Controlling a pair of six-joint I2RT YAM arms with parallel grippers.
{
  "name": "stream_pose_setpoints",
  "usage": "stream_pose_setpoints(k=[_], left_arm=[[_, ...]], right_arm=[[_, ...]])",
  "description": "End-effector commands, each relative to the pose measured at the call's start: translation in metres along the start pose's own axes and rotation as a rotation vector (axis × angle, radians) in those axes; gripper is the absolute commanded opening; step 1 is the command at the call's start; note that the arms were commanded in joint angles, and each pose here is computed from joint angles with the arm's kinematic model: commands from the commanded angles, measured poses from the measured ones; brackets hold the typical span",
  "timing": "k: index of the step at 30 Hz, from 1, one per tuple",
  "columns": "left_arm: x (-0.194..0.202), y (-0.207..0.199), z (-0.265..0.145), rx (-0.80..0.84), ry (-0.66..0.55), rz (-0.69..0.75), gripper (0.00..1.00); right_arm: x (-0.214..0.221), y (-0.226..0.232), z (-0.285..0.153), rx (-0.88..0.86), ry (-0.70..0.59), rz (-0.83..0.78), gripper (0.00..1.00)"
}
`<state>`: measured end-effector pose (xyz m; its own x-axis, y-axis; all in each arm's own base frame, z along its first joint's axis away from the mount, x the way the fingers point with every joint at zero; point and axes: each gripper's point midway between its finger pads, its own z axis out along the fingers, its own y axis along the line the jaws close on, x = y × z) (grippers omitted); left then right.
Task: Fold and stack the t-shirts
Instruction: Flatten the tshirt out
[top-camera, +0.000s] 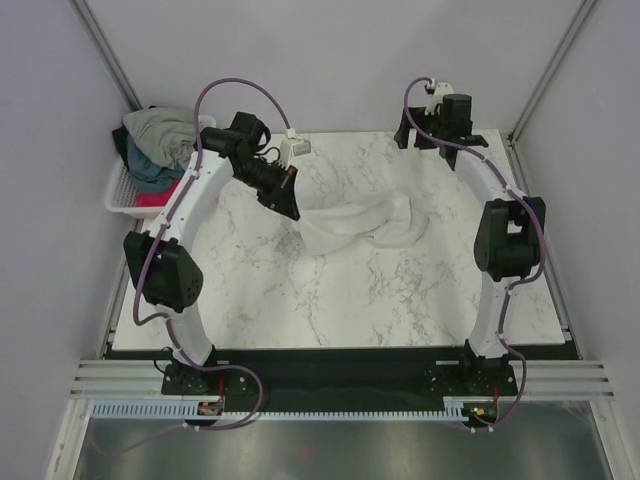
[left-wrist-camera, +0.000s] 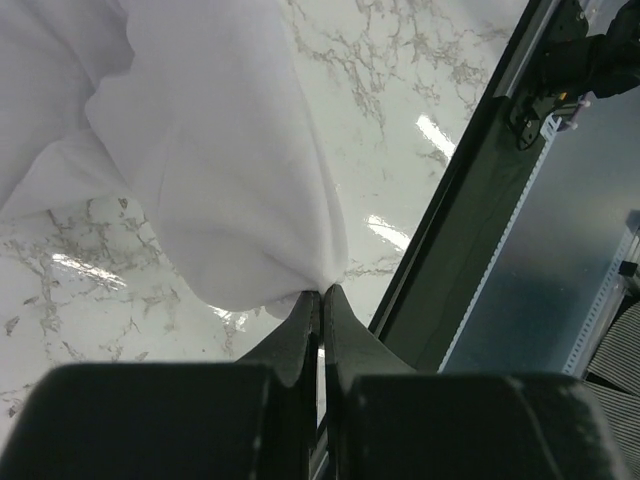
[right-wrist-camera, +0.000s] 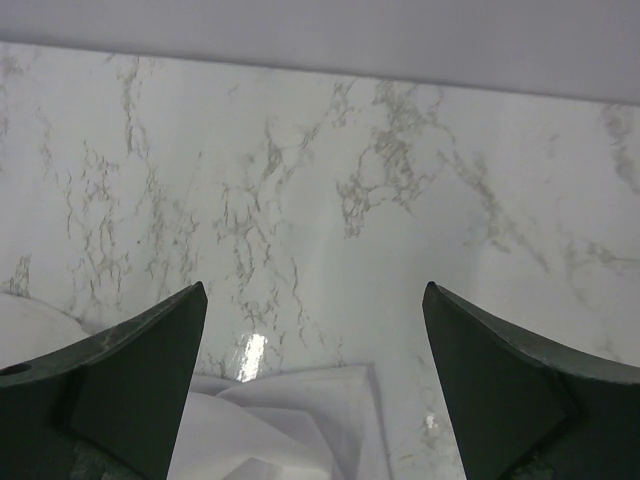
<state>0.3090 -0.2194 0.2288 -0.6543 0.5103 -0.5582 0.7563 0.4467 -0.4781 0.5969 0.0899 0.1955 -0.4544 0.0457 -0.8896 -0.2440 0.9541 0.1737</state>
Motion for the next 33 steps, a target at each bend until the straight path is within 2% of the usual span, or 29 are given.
stream_pose_setpoints(k=[1,5,7,12,17,19,21,22,23,25,26,27,28,29,30,33], left_arm=[[0.037,-0.012,0.0,0.112,0.167,-0.173,0.02],[0.053,0.012,0.013,0.122,0.217,-0.337,0.02],[0.059,0.022,0.018,0.107,0.246,-0.366,0.02],[0.071,0.038,0.035,0.132,0.298,-0.42,0.02],[0.073,0.046,0.038,0.131,0.302,-0.44,0.02],[0.072,0.051,0.04,0.125,0.305,-0.445,0.02],[0.067,0.057,0.041,0.117,0.296,-0.438,0.02],[0.067,0.062,0.042,0.116,0.295,-0.446,0.02],[0.066,0.064,0.043,0.115,0.293,-0.448,0.02],[0.062,0.069,0.043,0.106,0.282,-0.444,0.02],[0.062,0.073,0.045,0.103,0.283,-0.443,0.02],[0.062,0.075,0.045,0.101,0.282,-0.443,0.02],[0.063,0.078,0.045,0.1,0.281,-0.452,0.02],[0.064,0.081,0.046,0.101,0.283,-0.461,0.02],[0.064,0.084,0.046,0.097,0.282,-0.462,0.02],[0.064,0.101,0.045,0.061,0.275,-0.461,0.02]], right_arm=[[0.037,0.027,0.027,-0.103,0.08,0.066,0.98],[0.072,0.056,0.041,-0.194,0.159,0.11,0.98],[0.092,0.065,0.04,-0.233,0.212,0.136,0.98],[0.134,0.066,0.033,-0.237,0.323,0.164,0.98],[0.145,0.059,0.022,-0.213,0.367,0.156,0.98],[0.161,0.059,0.014,-0.206,0.417,0.171,0.96],[0.178,0.061,0.006,-0.214,0.467,0.191,0.91],[0.18,0.061,0.004,-0.214,0.471,0.189,0.88],[0.18,0.061,0.004,-0.215,0.472,0.18,0.79],[0.176,0.061,0.006,-0.223,0.47,0.161,0.71],[0.172,0.061,0.009,-0.23,0.464,0.155,0.53],[0.171,0.063,0.009,-0.239,0.463,0.155,0.44],[0.171,0.065,0.01,-0.256,0.465,0.157,0.22],[0.169,0.065,0.01,-0.254,0.46,0.158,0.07],[0.166,0.064,0.012,-0.245,0.453,0.151,0.0],[0.142,0.05,0.019,-0.165,0.389,0.11,0.0]])
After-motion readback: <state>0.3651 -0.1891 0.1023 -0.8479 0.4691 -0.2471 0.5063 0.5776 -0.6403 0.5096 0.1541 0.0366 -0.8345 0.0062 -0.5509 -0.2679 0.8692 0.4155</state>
